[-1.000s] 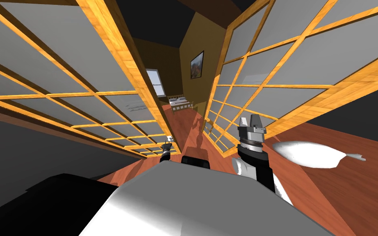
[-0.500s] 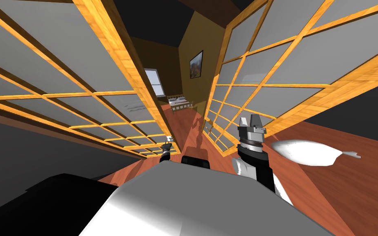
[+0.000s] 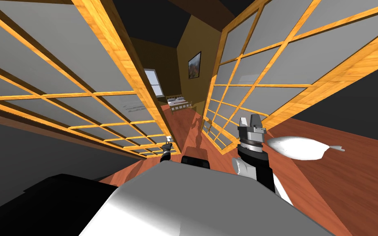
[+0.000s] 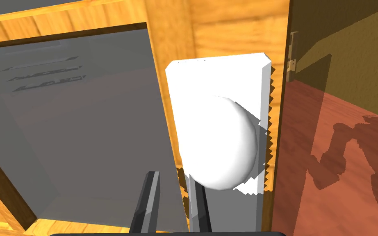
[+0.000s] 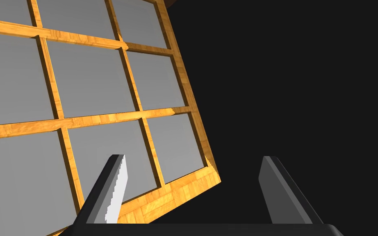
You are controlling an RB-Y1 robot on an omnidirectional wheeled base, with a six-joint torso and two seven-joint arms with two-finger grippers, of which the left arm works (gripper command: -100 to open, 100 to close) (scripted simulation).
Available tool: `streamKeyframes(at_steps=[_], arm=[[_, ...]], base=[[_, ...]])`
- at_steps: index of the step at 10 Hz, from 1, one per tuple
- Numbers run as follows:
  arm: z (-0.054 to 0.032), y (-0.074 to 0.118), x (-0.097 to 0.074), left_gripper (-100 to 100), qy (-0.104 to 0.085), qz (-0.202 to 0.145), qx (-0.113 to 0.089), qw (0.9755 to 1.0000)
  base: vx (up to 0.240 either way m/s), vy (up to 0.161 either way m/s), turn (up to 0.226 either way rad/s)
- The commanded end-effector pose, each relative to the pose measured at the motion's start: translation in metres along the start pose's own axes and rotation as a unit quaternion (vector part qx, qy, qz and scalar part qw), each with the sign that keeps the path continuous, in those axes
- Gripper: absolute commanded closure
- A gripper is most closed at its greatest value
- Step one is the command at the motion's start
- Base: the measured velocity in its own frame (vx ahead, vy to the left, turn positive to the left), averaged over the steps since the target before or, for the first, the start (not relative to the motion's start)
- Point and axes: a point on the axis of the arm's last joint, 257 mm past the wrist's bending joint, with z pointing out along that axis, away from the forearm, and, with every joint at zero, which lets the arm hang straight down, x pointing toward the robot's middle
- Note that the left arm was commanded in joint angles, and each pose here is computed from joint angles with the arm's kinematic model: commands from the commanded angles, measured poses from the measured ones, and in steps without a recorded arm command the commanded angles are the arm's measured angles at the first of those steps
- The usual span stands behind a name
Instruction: Pull the door open
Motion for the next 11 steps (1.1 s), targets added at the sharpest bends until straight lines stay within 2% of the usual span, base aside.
streamKeyframes(at_steps=[1, 4, 5, 6, 9, 11], arm=[[0.0046, 0.0159, 0.0169, -100, 0.019, -0.016, -0.009, 0.9996], [0.0046, 0.0159, 0.0169, -100, 0.019, -0.016, -0.009, 0.9996], [0.0039, 0.016, 0.016, -100, 0.017, -0.034, -0.008, 0.9992], [0.0039, 0.016, 0.016, -100, 0.017, -0.034, -0.008, 0.9992], [0.0021, 0.0161, 0.0139, -100, 0.012, -0.079, -0.007, 0.9968], [0.0018, 0.0161, 0.0136, -100, 0.011, -0.085, -0.006, 0.9963]], base=[[-0.025, 0.001, -0.037], [0.005, 0.0, -0.003], [-0.017, 0.009, -0.033], [-0.024, 0.001, -0.028], [-0.047, 0.01, -0.044], [-0.031, -0.005, -0.02]])
